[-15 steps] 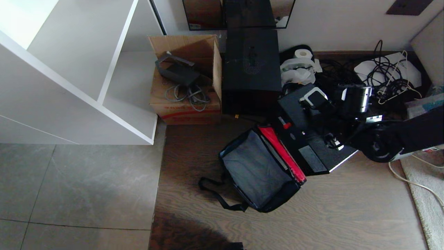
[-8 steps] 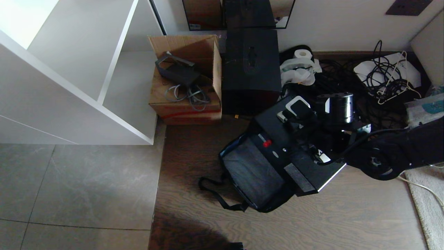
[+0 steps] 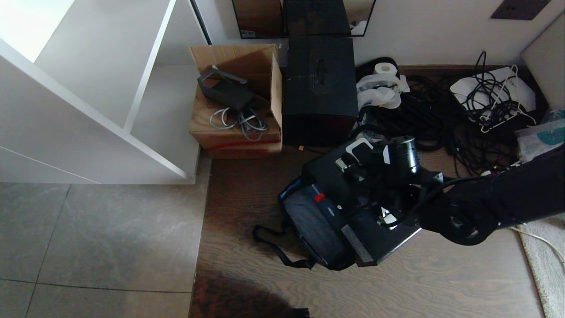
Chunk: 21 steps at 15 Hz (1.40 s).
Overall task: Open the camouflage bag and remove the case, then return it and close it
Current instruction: Place the black box back
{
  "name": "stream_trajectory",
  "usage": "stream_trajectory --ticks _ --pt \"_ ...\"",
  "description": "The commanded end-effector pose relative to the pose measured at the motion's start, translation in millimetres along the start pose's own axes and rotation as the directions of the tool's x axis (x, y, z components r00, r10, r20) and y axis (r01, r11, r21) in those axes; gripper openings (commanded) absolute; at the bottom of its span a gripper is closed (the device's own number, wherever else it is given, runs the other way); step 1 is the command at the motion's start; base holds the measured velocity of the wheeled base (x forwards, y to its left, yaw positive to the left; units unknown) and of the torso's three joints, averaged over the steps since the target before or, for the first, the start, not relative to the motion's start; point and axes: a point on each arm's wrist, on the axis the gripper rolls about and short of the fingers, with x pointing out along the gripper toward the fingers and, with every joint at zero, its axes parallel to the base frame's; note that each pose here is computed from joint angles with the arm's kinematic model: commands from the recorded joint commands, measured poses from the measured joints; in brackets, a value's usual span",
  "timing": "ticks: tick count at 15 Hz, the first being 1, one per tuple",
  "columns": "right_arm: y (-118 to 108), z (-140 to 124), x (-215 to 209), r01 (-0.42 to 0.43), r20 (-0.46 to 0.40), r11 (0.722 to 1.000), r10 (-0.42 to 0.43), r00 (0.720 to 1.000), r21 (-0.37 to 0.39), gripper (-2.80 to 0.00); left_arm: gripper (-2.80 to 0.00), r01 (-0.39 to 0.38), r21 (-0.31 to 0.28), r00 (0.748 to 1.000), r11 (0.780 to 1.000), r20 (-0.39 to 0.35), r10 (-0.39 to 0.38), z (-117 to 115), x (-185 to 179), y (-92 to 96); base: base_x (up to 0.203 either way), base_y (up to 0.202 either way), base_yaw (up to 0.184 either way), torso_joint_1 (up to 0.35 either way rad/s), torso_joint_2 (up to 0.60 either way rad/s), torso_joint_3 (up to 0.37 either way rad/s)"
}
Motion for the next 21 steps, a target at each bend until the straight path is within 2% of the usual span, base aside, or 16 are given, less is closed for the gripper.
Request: stream_trajectory --ticks 1,7,12,16,21 --pt "11.1 -9.1 5.5 -0.016 -0.028 1.0 0.016 0.999 -0.022 -2.8 -2.8 0.0 0.0 1.0 1.0 0.0 0.0 0.0 0.0 0.0 0.0 0.0 0.0 0.0 0.0 0.0" --pt "25.1 -19.8 11.9 -0.04 -0.052 0.998 0.038 0.998 -0.041 -2.8 -2.8 0.0 0.0 1.0 1.0 0.0 0.0 -0.1 0.0 0.0 0.0 0.0 0.0 0.0 0.0 0.0" --pt "24.4 -1.6 17.1 -0.049 0.006 0.999 0.049 0.999 -0.001 -2.8 -2.8 0.0 0.0 1.0 1.0 0.001 0.0 0.3 -0.1 0.0 0.0 0.0 0.0 0.0 0.0 0.0" --pt "24.7 -3.7 15.7 -0.065 0.028 0.998 0.065 0.997 0.009 -2.8 -2.8 0.0 0.0 1.0 1.0 0.001 0.0 0.3 -0.1 0.0 0.0 0.0 0.0 0.0 0.0 0.0" --pt "27.9 -0.5 18.5 -0.141 0.073 0.99 0.14 0.987 0.014 -2.8 -2.8 0.0 0.0 1.0 1.0 0.001 0.0 0.0 0.0 0.0 0.0 0.0 0.0 0.0 0.0 0.0"
